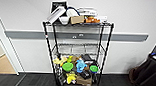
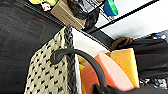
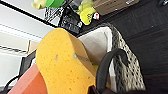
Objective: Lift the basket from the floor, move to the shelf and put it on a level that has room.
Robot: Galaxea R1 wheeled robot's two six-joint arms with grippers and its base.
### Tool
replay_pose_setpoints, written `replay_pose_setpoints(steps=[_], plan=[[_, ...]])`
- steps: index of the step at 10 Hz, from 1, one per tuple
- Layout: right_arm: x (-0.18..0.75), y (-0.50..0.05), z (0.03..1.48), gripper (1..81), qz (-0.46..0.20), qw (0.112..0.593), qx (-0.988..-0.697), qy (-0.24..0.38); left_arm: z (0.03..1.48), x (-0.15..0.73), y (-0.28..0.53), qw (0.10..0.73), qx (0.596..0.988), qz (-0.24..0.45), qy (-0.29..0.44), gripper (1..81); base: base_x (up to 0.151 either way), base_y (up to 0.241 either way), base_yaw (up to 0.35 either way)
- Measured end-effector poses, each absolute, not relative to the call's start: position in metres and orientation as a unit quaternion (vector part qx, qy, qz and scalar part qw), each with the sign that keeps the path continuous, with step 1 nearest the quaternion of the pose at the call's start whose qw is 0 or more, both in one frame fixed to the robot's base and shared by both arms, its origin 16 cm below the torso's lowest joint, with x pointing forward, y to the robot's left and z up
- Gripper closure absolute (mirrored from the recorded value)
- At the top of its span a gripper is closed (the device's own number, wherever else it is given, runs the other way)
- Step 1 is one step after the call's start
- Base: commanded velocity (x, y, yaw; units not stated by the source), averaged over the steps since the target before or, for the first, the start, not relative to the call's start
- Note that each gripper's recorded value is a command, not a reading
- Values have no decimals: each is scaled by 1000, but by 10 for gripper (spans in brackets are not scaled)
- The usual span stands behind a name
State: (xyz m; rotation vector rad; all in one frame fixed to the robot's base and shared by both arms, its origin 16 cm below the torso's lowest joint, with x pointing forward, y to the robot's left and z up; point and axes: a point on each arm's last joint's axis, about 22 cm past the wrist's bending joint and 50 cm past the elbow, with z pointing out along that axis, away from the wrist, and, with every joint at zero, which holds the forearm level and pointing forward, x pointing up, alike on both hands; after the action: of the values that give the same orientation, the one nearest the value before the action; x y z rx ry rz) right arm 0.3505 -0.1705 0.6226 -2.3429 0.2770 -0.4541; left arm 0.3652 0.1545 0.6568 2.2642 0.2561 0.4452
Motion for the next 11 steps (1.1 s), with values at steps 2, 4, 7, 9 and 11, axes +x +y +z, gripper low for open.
replay_pose_setpoints(steps=[2,4,7,9,11], plan=[[342,-167,629,811,-171,371,-907,105,649,353,157,396,896,172,104,811,135,0,0],[325,-172,629,811,-163,374,-906,109,646,345,155,396,895,178,104,811,134,0,0],[307,-172,624,811,-154,378,-905,116,643,334,152,399,894,173,103,811,134,0,0],[306,-170,625,811,-155,381,-904,115,640,328,153,398,895,171,104,811,134,0,0],[308,-169,626,811,-156,382,-904,115,640,329,155,397,894,179,110,811,134,0,0]])
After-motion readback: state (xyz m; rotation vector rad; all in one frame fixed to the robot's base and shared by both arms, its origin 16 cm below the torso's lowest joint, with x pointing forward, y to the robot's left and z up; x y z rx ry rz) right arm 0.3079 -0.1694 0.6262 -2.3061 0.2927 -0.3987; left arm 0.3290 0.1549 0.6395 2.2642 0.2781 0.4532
